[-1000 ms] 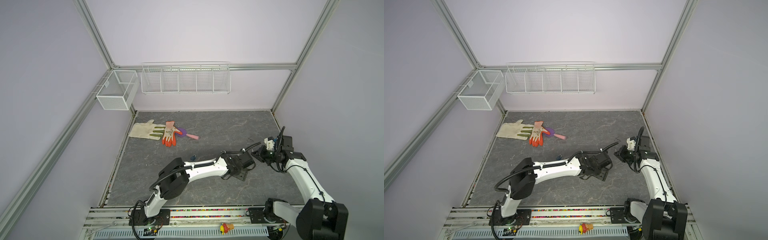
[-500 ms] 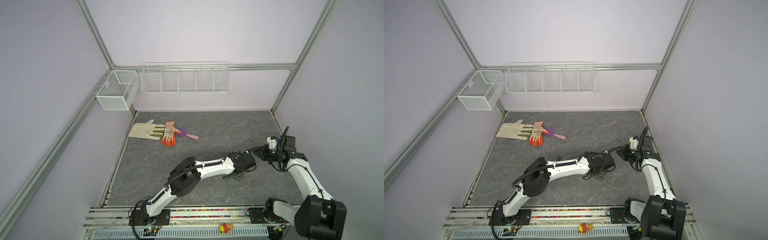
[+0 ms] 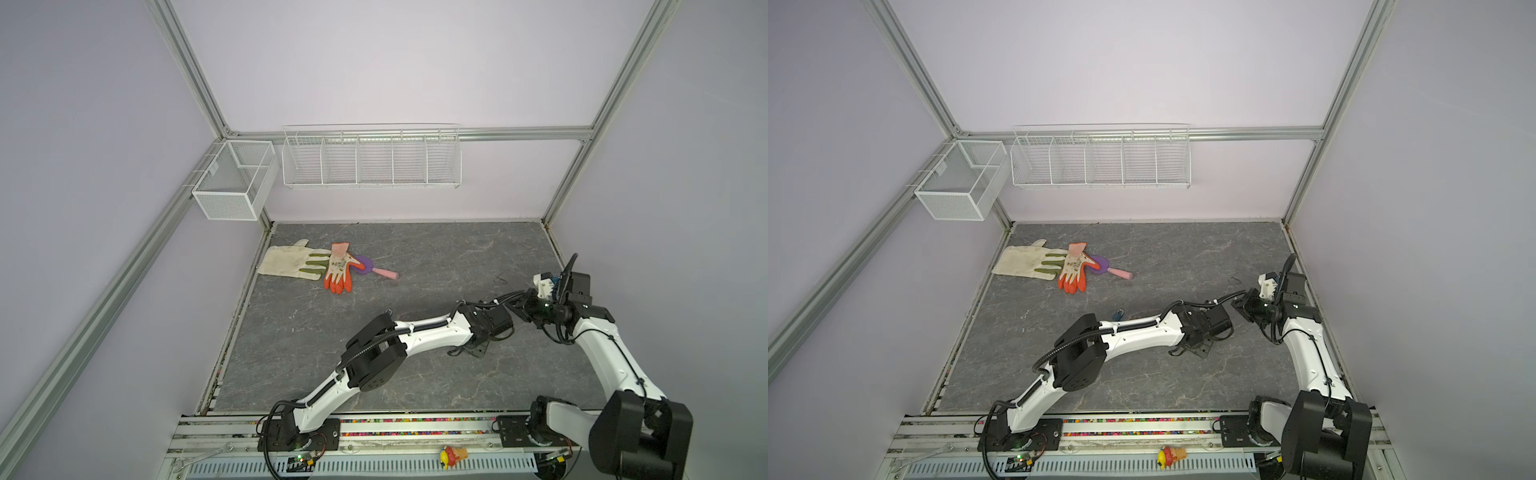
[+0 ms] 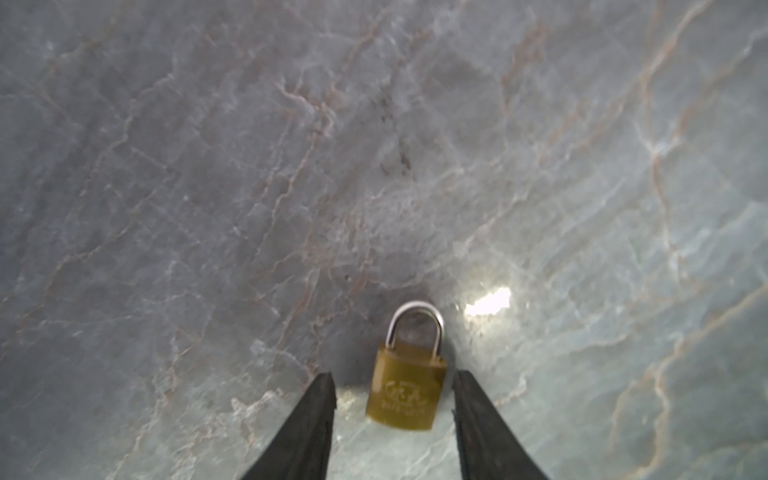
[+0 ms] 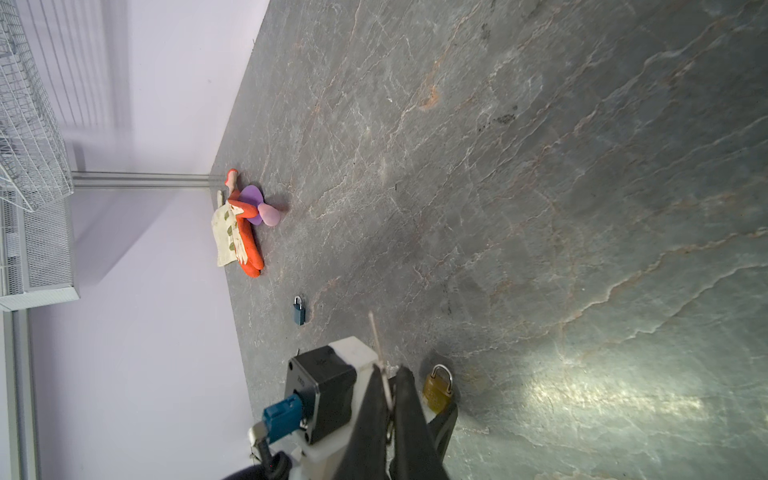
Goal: Unlock with the key
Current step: 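Lower the open left gripper over the brass padlock while the right arm draws back, then close the left gripper on the brass padlock body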
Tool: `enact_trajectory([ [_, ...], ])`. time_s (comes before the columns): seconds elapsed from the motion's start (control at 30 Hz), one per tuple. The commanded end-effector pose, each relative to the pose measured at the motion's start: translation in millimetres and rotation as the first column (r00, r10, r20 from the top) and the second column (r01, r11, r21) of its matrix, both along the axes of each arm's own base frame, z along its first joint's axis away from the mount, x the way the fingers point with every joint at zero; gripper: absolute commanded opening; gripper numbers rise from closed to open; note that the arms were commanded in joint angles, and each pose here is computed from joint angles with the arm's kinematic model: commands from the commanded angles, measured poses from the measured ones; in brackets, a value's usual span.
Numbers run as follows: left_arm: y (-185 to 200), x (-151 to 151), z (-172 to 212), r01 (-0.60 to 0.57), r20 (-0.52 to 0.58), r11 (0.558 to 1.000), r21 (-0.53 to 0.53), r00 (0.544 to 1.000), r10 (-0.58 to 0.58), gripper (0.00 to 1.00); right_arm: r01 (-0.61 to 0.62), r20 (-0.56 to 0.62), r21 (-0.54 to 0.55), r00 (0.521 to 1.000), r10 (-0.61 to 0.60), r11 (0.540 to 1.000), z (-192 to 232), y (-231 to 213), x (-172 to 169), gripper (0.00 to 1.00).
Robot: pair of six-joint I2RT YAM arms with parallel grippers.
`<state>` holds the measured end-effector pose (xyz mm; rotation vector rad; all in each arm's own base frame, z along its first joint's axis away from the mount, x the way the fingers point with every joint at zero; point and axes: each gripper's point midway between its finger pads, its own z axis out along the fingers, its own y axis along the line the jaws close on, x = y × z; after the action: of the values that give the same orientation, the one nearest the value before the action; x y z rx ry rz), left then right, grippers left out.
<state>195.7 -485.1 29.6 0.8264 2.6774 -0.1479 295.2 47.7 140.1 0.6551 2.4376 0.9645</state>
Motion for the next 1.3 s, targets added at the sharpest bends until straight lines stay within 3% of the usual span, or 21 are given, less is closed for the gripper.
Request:
enact_trajectory([
  [0.0,11,6,-7,-0.018,0.026,0.998,0.056,1.000,0.017,0.44,0.006,0.018,0.011,1.000,-0.006,1.000,3,0,-1,0.06],
  [0.43,40,11,-14,-0.192,-0.005,0.980,0.058,0.981,0.193,0.40,0.006,0.026,0.017,1.000,-0.006,1.000,1,1,1,0.06],
  [0.67,34,6,-26,-0.194,-0.033,0.979,0.068,0.980,0.197,0.38,-0.001,0.031,0.024,1.000,0.000,1.000,3,2,2,0.06],
  [0.77,29,1,-29,-0.185,-0.058,0.981,0.059,0.980,0.189,0.32,0.000,0.032,0.024,0.999,-0.001,1.000,3,2,2,0.06],
  [1.03,42,0,-36,-0.208,-0.032,0.971,0.120,0.977,0.213,0.33,-0.001,0.038,0.039,0.999,-0.001,0.999,3,4,0,0.06],
  [1.27,45,-11,-40,-0.252,-0.087,0.962,0.106,0.961,0.261,0.34,-0.005,0.040,0.046,0.999,0.003,0.999,4,5,0,0.06],
])
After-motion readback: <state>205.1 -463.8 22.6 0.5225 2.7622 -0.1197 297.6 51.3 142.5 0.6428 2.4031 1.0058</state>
